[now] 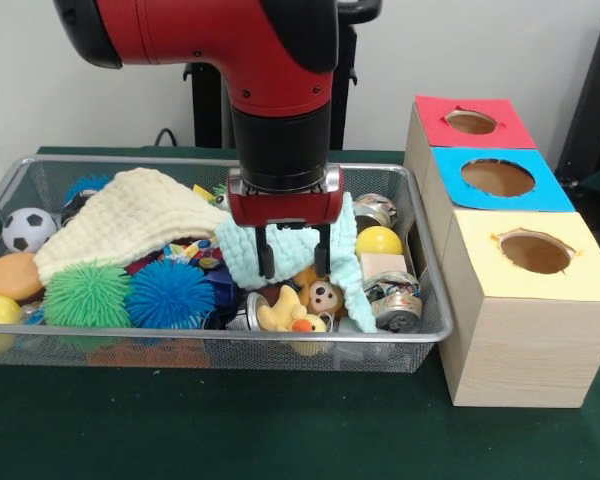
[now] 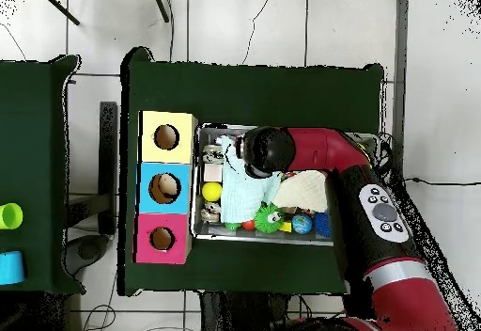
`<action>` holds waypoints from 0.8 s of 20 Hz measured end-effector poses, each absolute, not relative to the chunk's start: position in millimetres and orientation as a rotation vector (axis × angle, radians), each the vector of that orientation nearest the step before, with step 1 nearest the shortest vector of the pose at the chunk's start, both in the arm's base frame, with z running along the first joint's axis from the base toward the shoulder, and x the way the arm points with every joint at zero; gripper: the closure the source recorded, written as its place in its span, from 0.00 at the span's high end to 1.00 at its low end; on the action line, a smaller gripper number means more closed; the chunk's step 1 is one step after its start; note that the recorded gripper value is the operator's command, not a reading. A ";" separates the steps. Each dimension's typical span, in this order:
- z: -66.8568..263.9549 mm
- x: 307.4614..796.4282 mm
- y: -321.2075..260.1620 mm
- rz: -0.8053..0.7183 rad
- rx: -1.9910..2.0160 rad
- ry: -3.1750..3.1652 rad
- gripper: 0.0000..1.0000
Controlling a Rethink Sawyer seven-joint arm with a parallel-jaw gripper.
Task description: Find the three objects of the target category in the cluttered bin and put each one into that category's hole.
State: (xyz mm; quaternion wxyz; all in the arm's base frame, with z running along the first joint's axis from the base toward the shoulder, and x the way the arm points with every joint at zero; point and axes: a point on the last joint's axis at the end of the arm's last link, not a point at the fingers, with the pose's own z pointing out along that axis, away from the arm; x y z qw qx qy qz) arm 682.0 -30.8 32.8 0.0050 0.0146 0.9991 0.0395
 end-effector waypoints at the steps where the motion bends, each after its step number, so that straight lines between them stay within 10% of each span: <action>1: 32.2 680.7 -31.1 0.126 0.047 3.131 1.00; 16: 9.9 678.1 -16.0 0.111 -0.031 3.083 1.00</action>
